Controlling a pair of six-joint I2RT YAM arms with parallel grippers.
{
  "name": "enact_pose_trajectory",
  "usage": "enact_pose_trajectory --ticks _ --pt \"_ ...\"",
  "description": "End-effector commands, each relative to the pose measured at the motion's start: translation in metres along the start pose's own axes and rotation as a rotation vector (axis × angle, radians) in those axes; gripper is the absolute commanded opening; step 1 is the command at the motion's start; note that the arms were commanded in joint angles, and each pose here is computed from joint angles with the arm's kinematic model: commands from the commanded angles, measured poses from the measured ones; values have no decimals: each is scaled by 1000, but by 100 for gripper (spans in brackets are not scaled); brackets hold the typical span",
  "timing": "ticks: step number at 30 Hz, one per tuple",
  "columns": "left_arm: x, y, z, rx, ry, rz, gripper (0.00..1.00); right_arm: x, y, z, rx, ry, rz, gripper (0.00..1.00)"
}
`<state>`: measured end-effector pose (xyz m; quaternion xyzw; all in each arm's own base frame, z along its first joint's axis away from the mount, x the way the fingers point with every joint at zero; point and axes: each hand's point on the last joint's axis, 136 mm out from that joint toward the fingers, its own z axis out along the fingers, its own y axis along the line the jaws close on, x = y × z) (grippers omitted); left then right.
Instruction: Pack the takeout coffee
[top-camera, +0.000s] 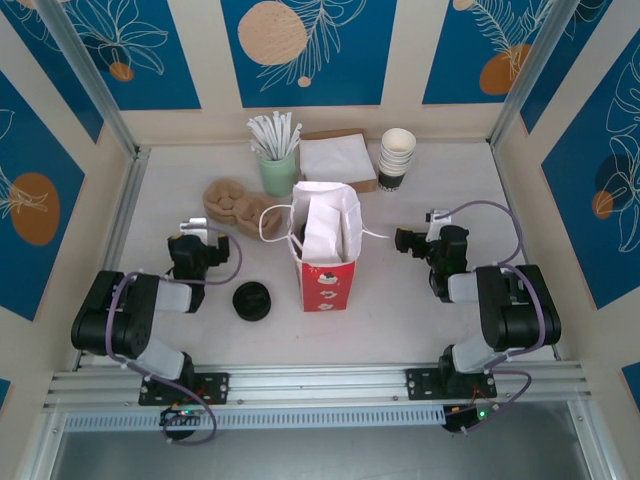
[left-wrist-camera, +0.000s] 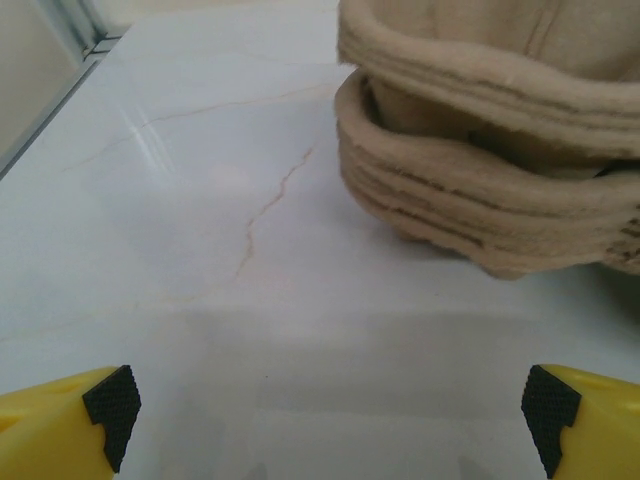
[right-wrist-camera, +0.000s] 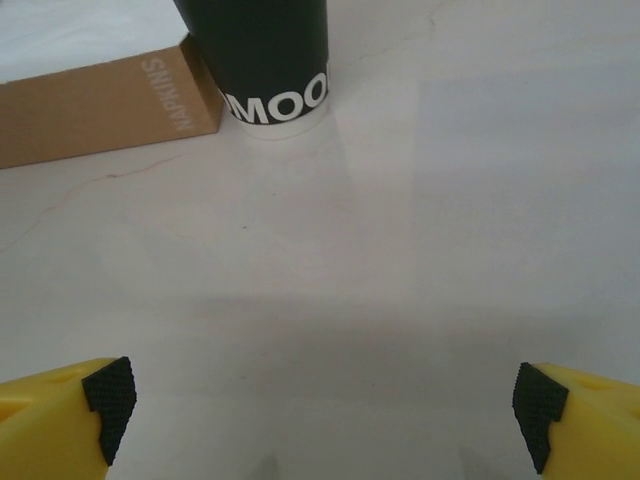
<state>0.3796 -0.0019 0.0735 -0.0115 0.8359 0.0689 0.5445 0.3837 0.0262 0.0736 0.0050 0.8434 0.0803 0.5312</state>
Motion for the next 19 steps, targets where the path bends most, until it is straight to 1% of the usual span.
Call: enact_pose_trajectory --ticks 1,19 --pt "-20 -4 4 36 -53 8 99 -23 3 3 -32 -59 -28 99" --pt "-21 -4 4 40 -55 7 99 -23 3 3 -34 -61 -27 99"
